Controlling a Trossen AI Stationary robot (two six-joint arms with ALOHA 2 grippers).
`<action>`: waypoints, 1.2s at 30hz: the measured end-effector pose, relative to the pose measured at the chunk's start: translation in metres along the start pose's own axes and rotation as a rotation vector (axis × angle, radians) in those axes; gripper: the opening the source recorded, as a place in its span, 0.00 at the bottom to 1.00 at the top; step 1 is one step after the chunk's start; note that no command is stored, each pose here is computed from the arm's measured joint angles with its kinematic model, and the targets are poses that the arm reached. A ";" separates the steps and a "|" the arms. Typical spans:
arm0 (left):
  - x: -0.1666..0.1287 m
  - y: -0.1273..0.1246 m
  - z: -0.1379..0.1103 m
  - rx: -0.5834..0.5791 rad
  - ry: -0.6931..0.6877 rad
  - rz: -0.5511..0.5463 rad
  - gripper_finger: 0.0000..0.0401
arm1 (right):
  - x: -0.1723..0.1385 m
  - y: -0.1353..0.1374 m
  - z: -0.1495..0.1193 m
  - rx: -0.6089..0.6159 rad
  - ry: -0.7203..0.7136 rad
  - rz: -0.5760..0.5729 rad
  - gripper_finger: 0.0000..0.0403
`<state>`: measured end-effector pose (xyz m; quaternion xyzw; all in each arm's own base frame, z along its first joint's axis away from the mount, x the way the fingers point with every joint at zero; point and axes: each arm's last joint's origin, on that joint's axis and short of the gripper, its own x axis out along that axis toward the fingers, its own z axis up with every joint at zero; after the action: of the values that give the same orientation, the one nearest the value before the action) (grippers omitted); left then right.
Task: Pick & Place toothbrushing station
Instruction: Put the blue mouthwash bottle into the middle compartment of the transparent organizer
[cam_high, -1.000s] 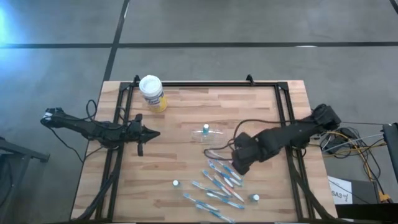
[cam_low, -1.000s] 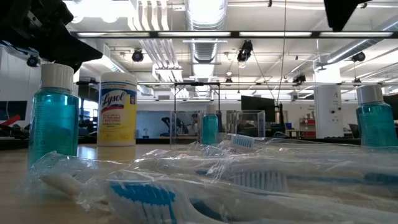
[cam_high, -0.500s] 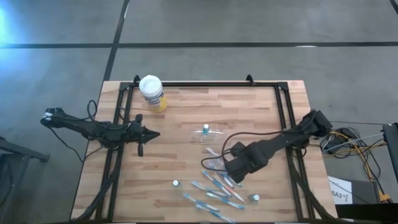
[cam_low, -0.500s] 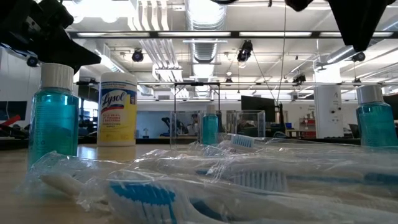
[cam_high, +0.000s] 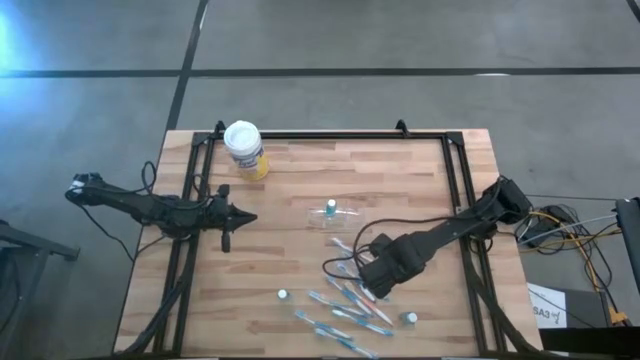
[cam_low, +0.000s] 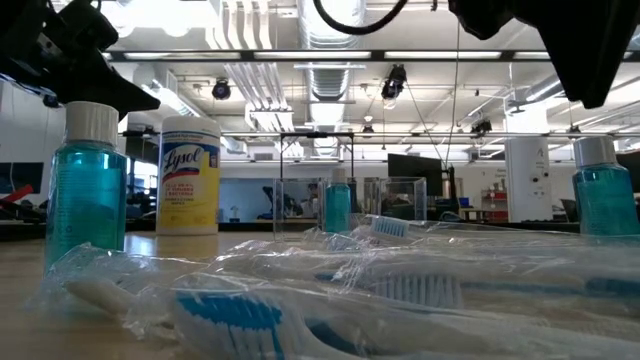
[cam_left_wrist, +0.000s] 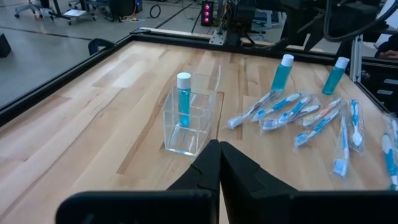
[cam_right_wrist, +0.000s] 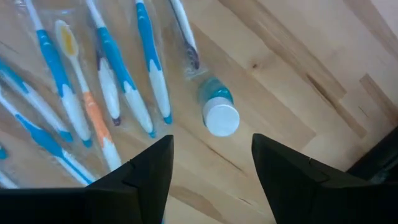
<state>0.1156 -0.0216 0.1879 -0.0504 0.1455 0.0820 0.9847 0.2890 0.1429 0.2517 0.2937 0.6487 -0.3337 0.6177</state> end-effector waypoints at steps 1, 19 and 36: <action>0.000 0.000 0.000 0.000 0.000 0.000 0.02 | 0.002 -0.001 0.000 0.005 0.002 -0.010 0.53; 0.000 0.000 0.000 0.000 0.000 -0.001 0.07 | 0.028 -0.004 -0.001 0.036 0.010 -0.027 0.53; 0.000 0.000 0.000 0.001 0.000 -0.001 0.06 | 0.039 -0.004 -0.001 0.014 0.010 -0.015 0.42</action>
<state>0.1156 -0.0216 0.1878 -0.0501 0.1457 0.0814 0.9847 0.2830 0.1397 0.2132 0.2950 0.6516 -0.3415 0.6097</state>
